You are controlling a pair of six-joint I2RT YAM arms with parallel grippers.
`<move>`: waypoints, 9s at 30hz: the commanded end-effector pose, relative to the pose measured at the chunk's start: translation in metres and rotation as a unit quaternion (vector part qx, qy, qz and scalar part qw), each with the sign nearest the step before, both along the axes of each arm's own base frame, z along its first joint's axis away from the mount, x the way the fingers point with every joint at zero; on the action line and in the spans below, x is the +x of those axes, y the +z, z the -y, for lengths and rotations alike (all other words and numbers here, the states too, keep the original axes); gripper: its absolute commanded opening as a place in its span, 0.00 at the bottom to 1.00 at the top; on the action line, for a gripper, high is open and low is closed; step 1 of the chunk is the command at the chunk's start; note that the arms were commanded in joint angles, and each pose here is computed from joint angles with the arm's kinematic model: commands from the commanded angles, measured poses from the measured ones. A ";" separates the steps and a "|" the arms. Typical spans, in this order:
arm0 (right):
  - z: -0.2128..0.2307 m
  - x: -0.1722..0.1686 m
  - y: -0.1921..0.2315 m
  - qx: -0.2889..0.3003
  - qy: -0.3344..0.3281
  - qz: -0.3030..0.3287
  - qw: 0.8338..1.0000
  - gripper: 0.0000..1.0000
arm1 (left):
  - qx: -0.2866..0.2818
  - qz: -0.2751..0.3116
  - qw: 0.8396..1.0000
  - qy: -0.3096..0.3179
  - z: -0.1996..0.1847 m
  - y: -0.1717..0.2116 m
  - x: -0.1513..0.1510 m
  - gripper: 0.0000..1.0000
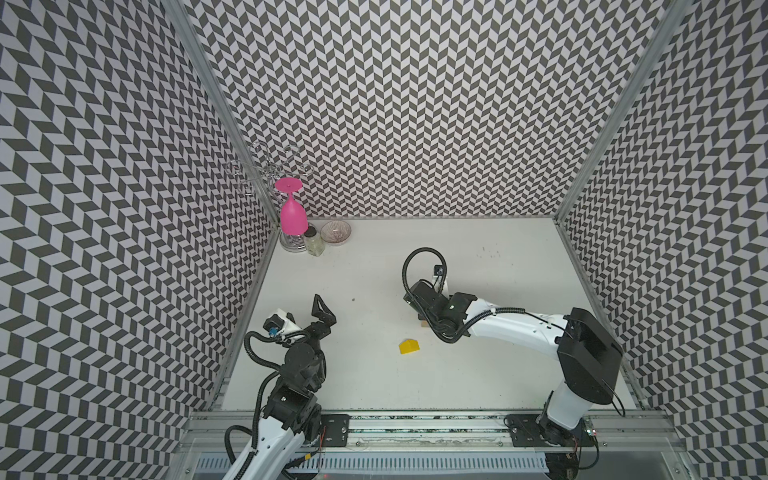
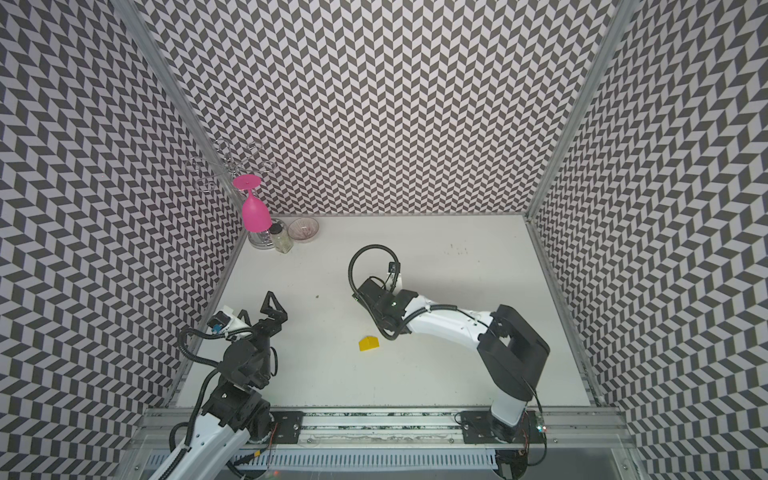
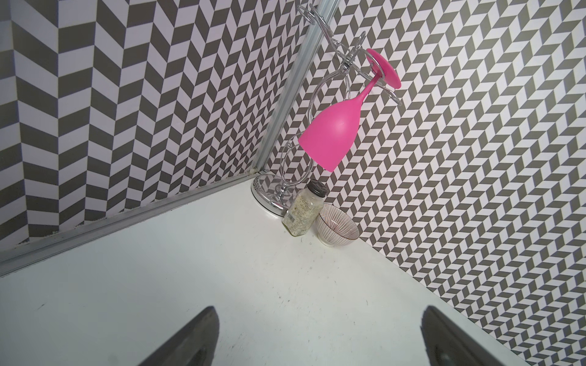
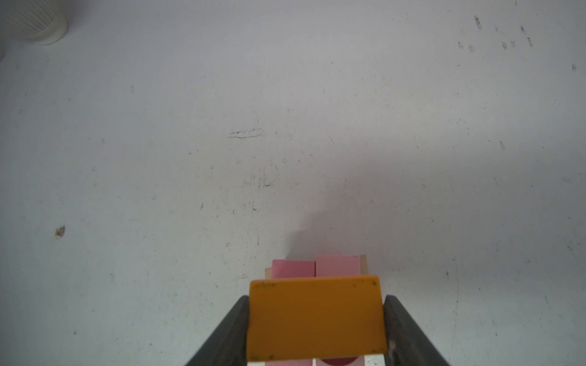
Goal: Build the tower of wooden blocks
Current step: 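Lower the orange block onto the cylinders and open the right gripper, then withdraw the right gripper while the left gripper approaches the stack, then bring both grippers against the stack sides to square the orange block, then raise the left arm away while the right gripper moves to the yellow block, then lower the right gripper and close it on the yellow block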
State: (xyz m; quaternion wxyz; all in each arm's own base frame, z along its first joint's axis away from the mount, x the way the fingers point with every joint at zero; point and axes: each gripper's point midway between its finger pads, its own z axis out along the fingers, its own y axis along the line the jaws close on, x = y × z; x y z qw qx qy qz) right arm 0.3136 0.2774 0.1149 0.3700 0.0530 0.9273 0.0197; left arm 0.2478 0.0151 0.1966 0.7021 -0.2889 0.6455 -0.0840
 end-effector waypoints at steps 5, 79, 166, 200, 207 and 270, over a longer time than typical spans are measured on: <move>-0.004 0.004 0.000 0.005 -0.002 -0.001 1.000 0.38 | -0.002 0.002 1.000 0.003 -0.002 -0.001 -0.001 1.00; 0.097 0.005 -0.006 0.136 -0.017 0.084 0.987 0.62 | 0.074 -0.209 0.895 -0.388 0.248 -0.083 0.074 0.82; 0.067 0.006 -0.021 0.155 0.037 0.036 0.987 0.57 | 0.111 -0.208 0.878 -0.417 0.290 -0.096 0.087 0.77; -0.024 -0.084 0.054 0.149 0.222 0.105 0.958 0.83 | 0.037 -0.126 0.991 0.037 0.002 -0.025 0.040 1.00; -0.057 -0.112 0.007 0.095 0.295 0.049 0.950 0.85 | 0.022 -0.114 0.992 0.040 -0.004 -0.027 0.035 1.00; -0.107 -0.125 -0.081 -0.009 0.426 0.005 0.905 0.44 | 0.026 -0.126 0.992 0.015 0.005 -0.030 0.041 0.98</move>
